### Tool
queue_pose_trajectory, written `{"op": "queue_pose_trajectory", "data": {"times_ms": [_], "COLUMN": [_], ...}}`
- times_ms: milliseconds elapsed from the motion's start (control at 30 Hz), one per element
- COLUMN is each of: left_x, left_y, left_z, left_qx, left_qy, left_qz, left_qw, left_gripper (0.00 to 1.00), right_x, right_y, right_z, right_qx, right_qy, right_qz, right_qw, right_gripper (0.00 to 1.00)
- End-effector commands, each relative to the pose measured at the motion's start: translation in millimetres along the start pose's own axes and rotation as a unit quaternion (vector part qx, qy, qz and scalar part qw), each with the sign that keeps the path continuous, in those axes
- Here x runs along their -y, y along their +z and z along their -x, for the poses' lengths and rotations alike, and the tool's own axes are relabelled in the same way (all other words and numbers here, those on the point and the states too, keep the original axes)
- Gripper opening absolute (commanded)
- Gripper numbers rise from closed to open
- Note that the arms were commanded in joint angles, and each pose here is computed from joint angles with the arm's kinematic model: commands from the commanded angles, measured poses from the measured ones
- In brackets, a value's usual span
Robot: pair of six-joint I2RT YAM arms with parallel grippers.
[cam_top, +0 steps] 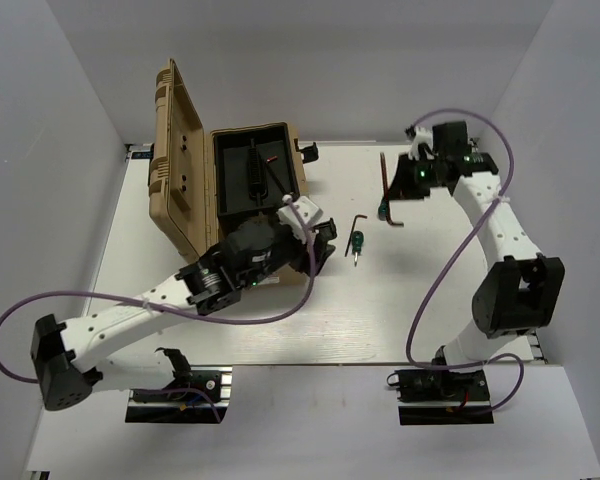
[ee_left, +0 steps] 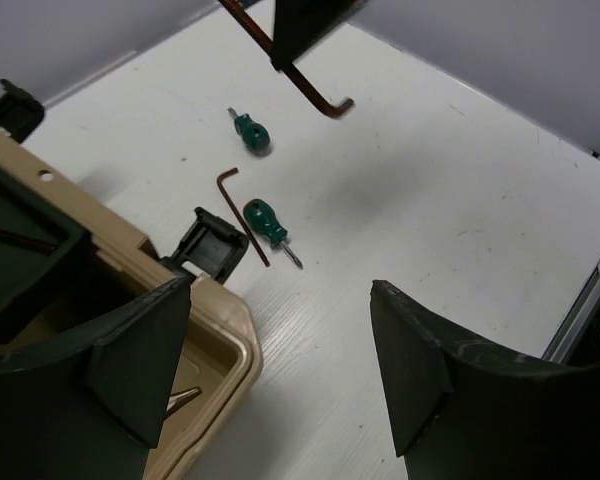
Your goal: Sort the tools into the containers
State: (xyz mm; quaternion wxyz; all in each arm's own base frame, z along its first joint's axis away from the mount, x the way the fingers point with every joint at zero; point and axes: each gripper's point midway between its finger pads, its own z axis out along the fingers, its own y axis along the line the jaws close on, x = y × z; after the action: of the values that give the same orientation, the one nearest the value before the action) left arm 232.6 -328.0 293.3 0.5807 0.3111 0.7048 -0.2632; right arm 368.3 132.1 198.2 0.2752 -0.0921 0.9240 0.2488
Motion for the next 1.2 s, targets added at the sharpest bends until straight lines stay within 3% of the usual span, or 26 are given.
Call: {"op": "queue_pose_trajectory", "data": {"times_ms": [0,33,133,200,400,733,933,1167], "left_x": [-16,-19,-32,-42,-63,-68,-62,-66], "left_y": [-24,-37,-55,-72,-91,-82,-79,-97], "left_z": [24,30,35,47,50,36,34,39], "left_qx": [0.056,0.077,0.105,0.131,0.148,0.134,0.123,0.141], "left_qy": [-0.018,-0.032,-0.054,-0.064,-0.079,-0.081,-0.076,-0.082], "left_qz": [0.035,0.04,0.067,0.087,0.137,0.158,0.144,0.142], "left_qw": [0.998,0.996,0.991,0.985,0.976,0.975,0.979,0.976], "left_gripper": [0.83,0.83,0.83,0.83,0.83,0.83,0.83,0.83], "right_x": [-56,-78,-117,-145,-192,-258,-275,-261], "right_y": [-1,-10,13,6,33,85,108,147], "right_z": [44,80,135,166,211,183,154,102], "right_qx": [0.032,0.068,0.096,0.147,0.22,0.18,0.134,0.064], "right_qy": [-0.033,-0.059,-0.075,-0.102,-0.129,-0.109,-0.09,-0.08], "right_qz": [0.108,0.135,0.194,0.227,0.319,0.42,0.436,0.381], "right_qw": [0.993,0.987,0.974,0.957,0.913,0.883,0.885,0.919], "right_gripper": [0.0,0.0,0.0,0.0,0.0,0.0,0.0,0.0]}}
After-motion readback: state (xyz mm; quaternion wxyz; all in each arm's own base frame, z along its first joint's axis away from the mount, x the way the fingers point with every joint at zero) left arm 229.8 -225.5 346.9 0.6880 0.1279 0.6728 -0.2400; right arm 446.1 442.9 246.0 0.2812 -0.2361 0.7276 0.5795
